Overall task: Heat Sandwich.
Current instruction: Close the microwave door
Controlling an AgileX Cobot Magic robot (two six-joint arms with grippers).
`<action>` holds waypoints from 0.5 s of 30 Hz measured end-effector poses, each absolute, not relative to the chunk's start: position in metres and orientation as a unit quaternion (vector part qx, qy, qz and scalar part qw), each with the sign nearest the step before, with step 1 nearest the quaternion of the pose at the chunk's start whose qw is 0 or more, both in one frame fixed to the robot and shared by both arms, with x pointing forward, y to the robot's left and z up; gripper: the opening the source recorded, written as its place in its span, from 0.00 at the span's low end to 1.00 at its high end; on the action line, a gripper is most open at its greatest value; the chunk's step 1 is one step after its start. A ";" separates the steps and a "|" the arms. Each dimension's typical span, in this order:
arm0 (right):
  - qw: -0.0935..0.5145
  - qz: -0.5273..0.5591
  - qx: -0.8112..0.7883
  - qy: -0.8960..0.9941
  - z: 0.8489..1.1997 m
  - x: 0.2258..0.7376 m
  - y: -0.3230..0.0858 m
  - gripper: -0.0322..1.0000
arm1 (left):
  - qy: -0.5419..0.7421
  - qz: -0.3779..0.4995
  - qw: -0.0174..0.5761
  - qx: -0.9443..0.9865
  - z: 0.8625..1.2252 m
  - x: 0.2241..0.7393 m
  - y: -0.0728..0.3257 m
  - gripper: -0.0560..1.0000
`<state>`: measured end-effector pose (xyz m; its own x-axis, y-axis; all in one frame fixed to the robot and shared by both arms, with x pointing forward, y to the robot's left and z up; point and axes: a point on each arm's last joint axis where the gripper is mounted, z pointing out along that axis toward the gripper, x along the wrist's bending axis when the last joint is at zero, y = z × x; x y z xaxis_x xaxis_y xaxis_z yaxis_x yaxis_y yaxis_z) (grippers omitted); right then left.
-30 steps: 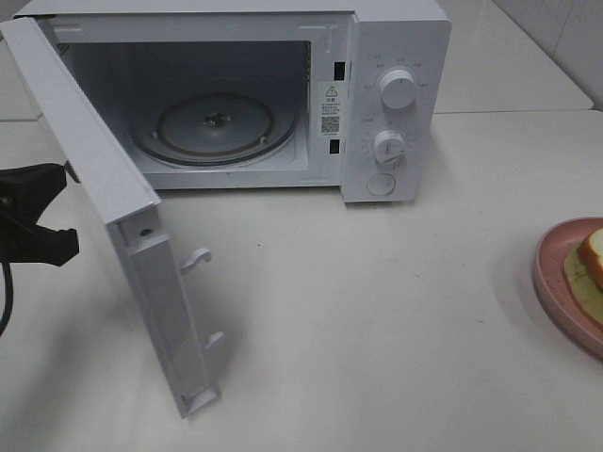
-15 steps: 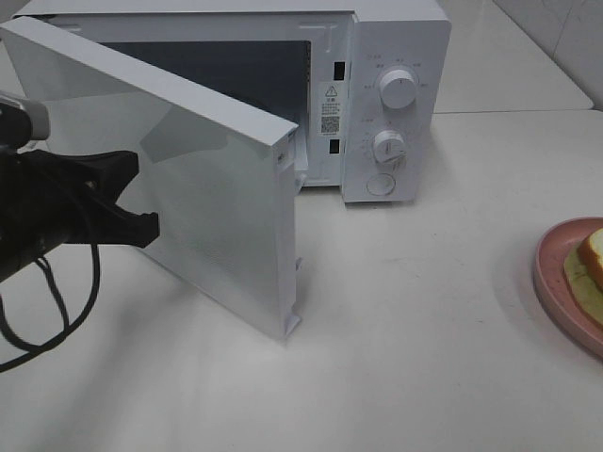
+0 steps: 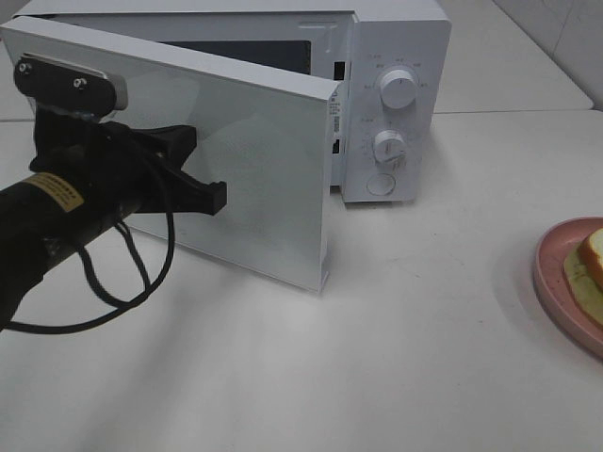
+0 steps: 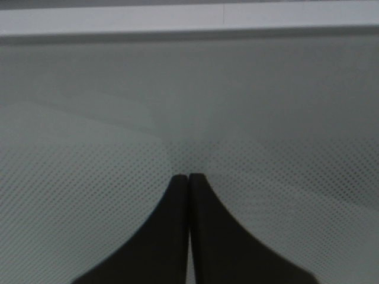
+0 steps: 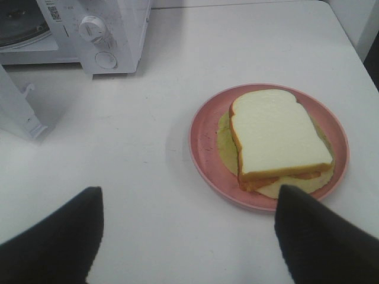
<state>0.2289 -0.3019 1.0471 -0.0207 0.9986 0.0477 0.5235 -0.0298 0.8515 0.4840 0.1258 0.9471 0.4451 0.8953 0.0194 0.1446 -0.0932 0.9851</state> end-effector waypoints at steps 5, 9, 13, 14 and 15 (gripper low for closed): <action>0.327 0.363 0.619 0.615 1.047 0.229 -0.302 0.77 | 0.403 0.342 0.547 0.650 0.950 0.499 0.112 0.05; 0.327 0.363 0.619 0.615 1.047 0.229 -0.302 0.77 | 0.406 0.339 0.549 0.647 0.953 0.507 0.106 0.05; 0.327 0.363 0.619 0.615 1.047 0.229 -0.302 0.77 | 0.407 0.336 0.553 0.645 0.955 0.521 0.094 0.05; 0.327 0.363 0.619 0.615 1.047 0.229 -0.302 0.77 | 0.407 0.336 0.553 0.645 0.955 0.521 0.094 0.05; 0.327 0.363 0.619 0.615 1.047 0.229 -0.302 0.77 | 0.408 0.334 0.552 0.645 0.955 0.523 0.092 0.05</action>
<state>0.2289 -0.3019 1.0471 -0.0207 0.9986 0.0477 0.5235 -0.0298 0.8515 0.5230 0.0916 0.9545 0.4434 0.8961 -0.0192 0.1571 -0.0566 0.9860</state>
